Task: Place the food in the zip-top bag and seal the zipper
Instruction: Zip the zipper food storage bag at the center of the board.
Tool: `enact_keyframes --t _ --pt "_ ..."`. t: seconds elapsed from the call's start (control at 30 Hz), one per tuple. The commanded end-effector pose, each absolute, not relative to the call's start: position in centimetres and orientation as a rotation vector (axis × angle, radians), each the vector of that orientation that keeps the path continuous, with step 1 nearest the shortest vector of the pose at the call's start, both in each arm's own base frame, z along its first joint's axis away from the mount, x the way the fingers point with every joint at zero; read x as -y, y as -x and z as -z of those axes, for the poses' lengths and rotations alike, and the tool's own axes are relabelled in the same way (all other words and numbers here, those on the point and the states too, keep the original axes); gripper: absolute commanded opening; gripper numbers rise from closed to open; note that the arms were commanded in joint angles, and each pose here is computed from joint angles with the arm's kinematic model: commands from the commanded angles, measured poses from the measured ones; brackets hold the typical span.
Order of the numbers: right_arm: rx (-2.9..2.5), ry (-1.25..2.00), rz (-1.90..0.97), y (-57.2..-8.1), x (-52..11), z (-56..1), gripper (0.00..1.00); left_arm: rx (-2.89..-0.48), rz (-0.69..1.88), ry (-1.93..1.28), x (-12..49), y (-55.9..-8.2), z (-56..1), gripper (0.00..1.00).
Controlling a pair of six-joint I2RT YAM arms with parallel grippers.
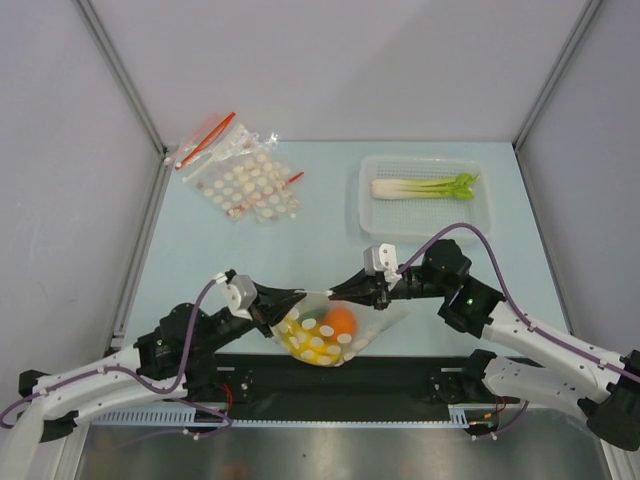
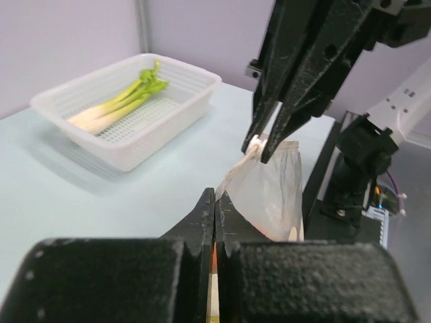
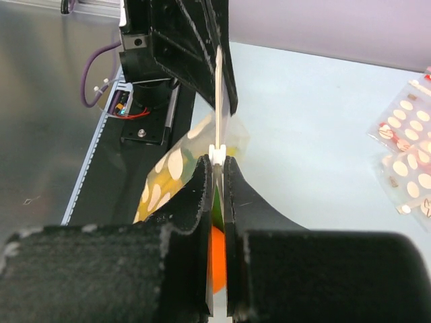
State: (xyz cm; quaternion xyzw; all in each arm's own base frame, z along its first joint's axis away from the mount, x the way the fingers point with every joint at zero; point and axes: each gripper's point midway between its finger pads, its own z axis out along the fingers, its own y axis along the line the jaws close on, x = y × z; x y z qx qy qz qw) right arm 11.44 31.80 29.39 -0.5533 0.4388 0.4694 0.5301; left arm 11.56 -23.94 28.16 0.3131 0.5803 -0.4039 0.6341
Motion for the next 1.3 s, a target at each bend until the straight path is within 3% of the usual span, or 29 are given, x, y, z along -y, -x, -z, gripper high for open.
enact_keyframes --t 0.0,0.43,0.53,0.63,1.27 --pt "-1.032 1.272 -1.096 -12.2 -31.6 -31.0 0.0 -1.309 0.843 -0.458 20.6 -14.2 -30.4 0.0" --pt "-1.119 1.166 -1.039 -15.3 -30.8 -30.3 0.0 -1.477 0.417 0.333 5.6 -18.8 -26.3 0.0" --pt "-1.131 1.145 -1.038 -15.9 -30.5 -30.2 0.0 -1.488 0.364 0.5 2.7 -18.5 -24.7 0.0" --pt "-1.154 1.114 -1.028 -16.7 -30.2 -30.0 0.0 -1.445 0.466 0.651 1.1 -18.0 -24.6 0.0" --pt "-1.29 0.892 -0.954 -21.4 -27.6 -29.7 0.0 -1.507 0.34 0.57 3.7 -18.8 -24.7 0.0"
